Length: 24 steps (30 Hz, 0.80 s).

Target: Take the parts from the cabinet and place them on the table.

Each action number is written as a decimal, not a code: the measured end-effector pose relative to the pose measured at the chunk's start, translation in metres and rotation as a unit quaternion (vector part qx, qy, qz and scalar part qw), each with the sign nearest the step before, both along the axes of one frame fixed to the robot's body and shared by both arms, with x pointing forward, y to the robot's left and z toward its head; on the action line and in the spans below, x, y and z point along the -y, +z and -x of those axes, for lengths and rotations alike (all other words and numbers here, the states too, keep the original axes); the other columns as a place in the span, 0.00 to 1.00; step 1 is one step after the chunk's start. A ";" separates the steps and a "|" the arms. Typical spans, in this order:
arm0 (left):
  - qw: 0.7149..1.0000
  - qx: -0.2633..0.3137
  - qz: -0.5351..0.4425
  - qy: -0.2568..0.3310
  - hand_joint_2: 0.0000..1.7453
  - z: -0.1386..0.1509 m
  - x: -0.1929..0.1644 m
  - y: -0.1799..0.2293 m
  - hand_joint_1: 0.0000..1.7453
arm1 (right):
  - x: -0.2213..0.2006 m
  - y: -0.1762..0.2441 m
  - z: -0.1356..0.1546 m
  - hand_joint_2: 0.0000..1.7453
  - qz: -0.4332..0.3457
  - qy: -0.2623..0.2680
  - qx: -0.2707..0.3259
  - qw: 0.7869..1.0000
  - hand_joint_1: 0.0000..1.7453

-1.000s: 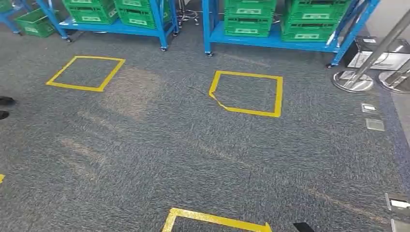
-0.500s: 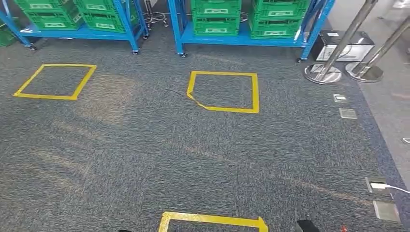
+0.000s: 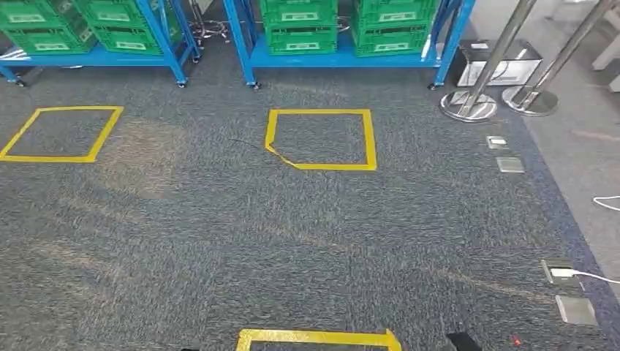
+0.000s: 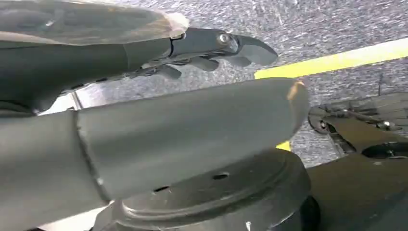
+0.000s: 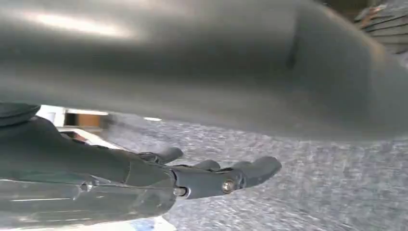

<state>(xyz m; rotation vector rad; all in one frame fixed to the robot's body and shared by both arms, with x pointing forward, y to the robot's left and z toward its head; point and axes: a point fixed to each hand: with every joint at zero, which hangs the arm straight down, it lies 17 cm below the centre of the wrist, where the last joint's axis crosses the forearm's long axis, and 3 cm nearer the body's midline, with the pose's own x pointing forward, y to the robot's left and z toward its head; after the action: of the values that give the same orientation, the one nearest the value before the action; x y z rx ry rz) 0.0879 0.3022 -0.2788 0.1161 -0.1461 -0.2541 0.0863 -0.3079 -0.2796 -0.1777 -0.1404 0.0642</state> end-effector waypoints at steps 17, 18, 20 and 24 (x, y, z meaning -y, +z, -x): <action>1.000 -0.009 -0.011 0.005 0.00 0.009 -0.008 -0.001 0.00 | -0.003 -0.001 0.006 0.00 -0.003 0.006 -0.007 1.000 0.00; 1.000 -0.010 -0.012 0.006 0.00 0.009 -0.009 -0.001 0.00 | -0.003 -0.001 0.004 0.00 -0.003 0.006 -0.005 1.000 0.00; 1.000 -0.008 -0.014 0.007 0.00 0.008 -0.009 -0.001 0.00 | -0.001 0.000 0.003 0.00 -0.001 0.006 -0.004 1.000 0.00; 1.000 -0.011 -0.012 0.008 0.00 0.011 -0.004 -0.002 0.00 | 0.000 -0.001 0.008 0.00 0.000 0.007 -0.008 1.000 0.00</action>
<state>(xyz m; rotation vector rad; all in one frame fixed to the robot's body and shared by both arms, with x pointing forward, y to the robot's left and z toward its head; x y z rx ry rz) 0.0766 0.3064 -0.2806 0.1375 -0.1205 -0.2414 0.0786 -0.3080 -0.2807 -0.1768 -0.1260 0.0785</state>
